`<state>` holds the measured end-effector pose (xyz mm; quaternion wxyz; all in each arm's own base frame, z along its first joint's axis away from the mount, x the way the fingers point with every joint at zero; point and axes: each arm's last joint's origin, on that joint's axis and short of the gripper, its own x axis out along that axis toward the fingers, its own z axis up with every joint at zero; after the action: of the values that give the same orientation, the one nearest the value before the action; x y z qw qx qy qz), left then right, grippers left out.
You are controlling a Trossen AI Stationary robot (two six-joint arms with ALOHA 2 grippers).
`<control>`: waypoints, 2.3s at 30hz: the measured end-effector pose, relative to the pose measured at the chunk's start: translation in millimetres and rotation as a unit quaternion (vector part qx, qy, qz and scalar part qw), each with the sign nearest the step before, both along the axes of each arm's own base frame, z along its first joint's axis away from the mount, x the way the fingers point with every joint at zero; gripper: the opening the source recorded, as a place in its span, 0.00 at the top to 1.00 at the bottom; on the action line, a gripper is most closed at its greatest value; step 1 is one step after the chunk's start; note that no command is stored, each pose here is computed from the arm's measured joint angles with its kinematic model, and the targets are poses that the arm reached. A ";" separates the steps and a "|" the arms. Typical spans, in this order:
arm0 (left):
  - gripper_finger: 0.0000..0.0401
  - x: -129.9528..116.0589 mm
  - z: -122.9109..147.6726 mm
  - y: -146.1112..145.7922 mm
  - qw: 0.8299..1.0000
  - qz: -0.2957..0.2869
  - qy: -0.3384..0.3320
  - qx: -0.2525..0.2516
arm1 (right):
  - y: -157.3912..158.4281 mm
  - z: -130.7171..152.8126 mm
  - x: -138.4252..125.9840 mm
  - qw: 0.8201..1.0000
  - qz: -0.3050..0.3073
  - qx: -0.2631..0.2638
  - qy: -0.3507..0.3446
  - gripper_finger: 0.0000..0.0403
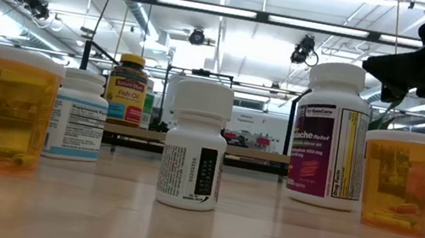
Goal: Pick and place medicine bottles onto shelf by color
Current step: Put the bottom white green pill bottle on the shelf
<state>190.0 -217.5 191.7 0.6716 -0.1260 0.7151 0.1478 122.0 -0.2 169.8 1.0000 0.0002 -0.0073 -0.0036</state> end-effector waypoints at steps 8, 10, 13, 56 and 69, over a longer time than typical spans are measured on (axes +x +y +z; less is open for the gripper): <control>0.36 0.5 0.0 -0.6 1.000 0.001 -0.003 -0.003 | 0.0 0.0 0.0 1.000 0.000 0.000 0.000 0.85; 0.38 0.5 0.0 -0.6 1.000 0.001 -0.003 -0.003 | 0.0 0.0 0.0 1.000 0.000 0.000 0.000 0.85; 0.41 0.5 0.0 -0.6 1.000 0.001 -0.003 -0.003 | 0.0 0.0 0.0 1.000 0.000 0.000 0.000 0.85; 0.41 5.5 0.1 5.7 1.000 0.001 0.004 0.000 | 0.0 0.0 0.0 1.000 0.000 0.000 0.000 0.85; 0.41 5.5 0.1 5.7 1.000 0.002 0.004 0.000 | 0.0 0.0 0.0 1.000 0.000 0.000 0.000 0.85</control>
<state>195.6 -211.8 191.9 0.6686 -0.1268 0.7173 0.1495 122.0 -0.2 169.8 1.0000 0.0001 -0.0073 -0.0036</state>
